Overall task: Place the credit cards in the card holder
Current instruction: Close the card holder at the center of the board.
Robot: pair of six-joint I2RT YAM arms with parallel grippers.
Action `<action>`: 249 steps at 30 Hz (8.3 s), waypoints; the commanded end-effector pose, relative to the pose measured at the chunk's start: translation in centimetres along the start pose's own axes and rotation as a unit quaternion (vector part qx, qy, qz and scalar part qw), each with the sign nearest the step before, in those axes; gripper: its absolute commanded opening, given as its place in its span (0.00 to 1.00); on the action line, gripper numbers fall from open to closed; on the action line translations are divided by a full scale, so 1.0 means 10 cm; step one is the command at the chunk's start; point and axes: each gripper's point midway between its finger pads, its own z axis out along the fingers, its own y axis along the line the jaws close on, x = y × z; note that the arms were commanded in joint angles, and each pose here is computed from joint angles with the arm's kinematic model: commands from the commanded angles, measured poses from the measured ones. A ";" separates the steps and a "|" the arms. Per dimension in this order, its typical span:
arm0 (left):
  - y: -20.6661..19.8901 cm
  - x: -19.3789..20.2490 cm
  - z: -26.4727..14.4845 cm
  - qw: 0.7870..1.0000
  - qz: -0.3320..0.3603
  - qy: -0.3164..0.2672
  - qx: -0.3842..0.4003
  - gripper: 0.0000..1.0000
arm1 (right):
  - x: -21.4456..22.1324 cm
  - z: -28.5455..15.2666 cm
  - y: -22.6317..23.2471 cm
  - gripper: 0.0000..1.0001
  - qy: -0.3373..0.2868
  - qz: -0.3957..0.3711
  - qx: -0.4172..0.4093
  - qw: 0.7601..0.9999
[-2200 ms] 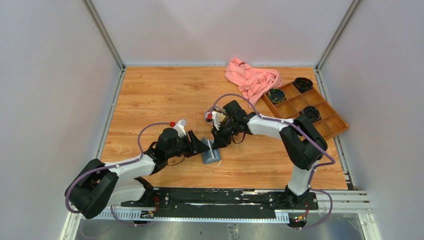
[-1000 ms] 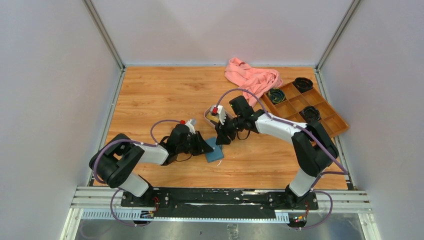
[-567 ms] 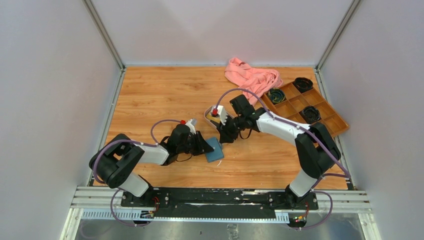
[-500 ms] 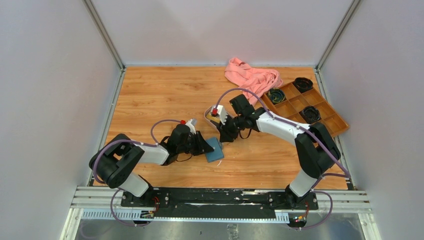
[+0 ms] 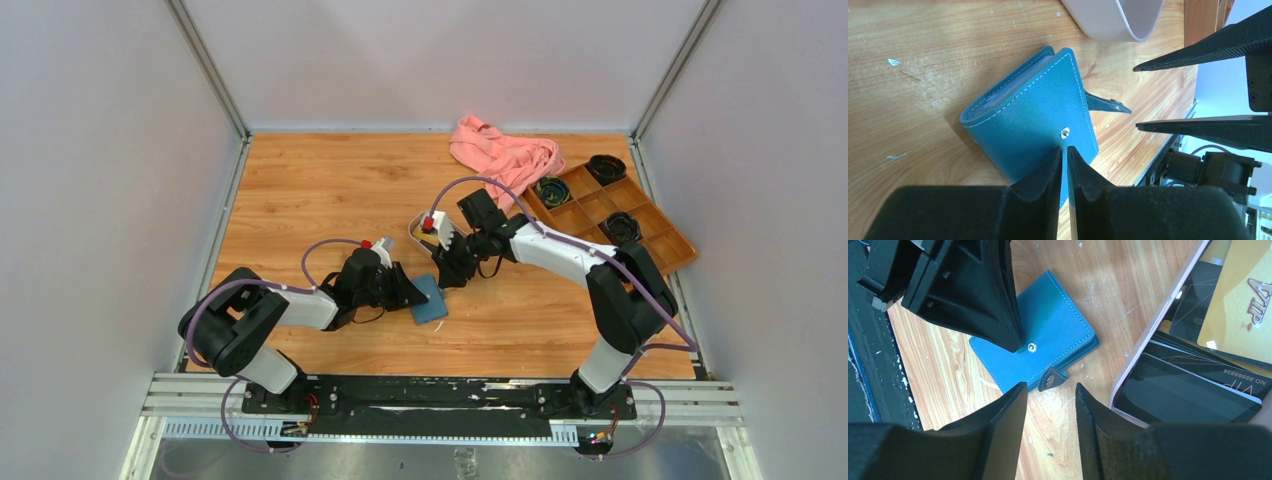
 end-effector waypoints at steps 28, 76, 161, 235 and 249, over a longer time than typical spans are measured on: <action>-0.07 -0.26 -0.37 0.997 0.046 -0.064 -0.003 0.38 | -0.10 0.08 0.01 0.00 0.025 -0.020 -0.003 0.999; 0.47 0.00 -0.35 0.992 0.075 -0.030 -0.101 0.00 | 0.02 0.33 0.42 0.00 0.011 0.018 -0.106 0.994; 0.46 0.05 -0.36 0.993 0.051 -0.046 -0.094 0.00 | 0.22 0.51 0.67 0.00 0.026 0.040 -0.100 0.994; 0.29 -0.07 -0.39 0.993 0.063 -0.066 -0.071 0.11 | 0.01 0.13 0.50 0.38 -0.048 0.041 -0.152 0.986; 0.29 -0.07 -0.33 0.994 0.062 -0.055 -0.074 0.11 | 0.00 0.30 0.45 0.52 0.028 -0.151 -0.008 0.988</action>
